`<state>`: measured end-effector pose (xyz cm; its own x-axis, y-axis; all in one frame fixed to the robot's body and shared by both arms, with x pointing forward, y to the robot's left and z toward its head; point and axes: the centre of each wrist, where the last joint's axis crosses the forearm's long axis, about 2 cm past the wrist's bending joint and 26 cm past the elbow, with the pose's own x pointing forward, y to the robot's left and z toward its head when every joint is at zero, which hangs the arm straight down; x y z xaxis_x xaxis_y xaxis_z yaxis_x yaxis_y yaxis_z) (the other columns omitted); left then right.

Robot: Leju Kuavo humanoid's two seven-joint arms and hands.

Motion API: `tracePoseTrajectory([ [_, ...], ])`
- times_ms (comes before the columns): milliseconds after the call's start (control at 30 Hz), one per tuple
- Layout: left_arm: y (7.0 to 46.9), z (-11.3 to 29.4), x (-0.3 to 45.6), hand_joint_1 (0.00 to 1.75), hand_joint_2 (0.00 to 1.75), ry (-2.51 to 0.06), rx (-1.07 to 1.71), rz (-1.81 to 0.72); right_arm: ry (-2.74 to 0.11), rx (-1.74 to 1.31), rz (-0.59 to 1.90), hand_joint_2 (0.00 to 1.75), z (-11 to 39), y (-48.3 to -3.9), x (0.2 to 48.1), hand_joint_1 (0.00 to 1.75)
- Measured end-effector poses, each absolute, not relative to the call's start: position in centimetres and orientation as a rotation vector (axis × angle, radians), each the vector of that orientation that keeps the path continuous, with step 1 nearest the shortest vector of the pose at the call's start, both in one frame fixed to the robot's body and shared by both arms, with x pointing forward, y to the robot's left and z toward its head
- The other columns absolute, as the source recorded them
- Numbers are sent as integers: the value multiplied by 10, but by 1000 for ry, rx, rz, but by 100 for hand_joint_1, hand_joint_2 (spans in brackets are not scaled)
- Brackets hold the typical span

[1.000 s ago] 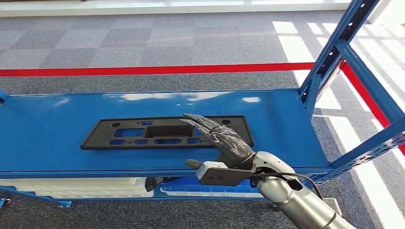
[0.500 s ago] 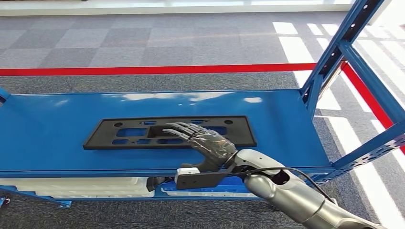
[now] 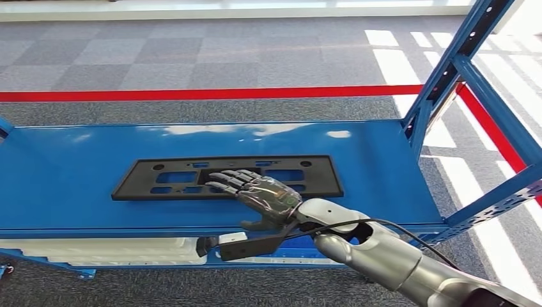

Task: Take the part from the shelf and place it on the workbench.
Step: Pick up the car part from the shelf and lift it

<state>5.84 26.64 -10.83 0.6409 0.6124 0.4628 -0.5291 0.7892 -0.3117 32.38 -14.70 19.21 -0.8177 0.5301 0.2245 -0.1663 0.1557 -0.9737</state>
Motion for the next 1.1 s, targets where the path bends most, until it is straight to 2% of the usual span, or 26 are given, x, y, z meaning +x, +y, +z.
tracePoseTrajectory([
  [467, 266, -108, 59, 0, 0, -588, -163, 647, -1821, -422, 1801, 175, 184, -142, 327, 0],
  [1100, 263, -108, 60, 0, 0, -590, -169, 632, -1779, -780, 1812, 175, 165, -130, 320, 0],
])
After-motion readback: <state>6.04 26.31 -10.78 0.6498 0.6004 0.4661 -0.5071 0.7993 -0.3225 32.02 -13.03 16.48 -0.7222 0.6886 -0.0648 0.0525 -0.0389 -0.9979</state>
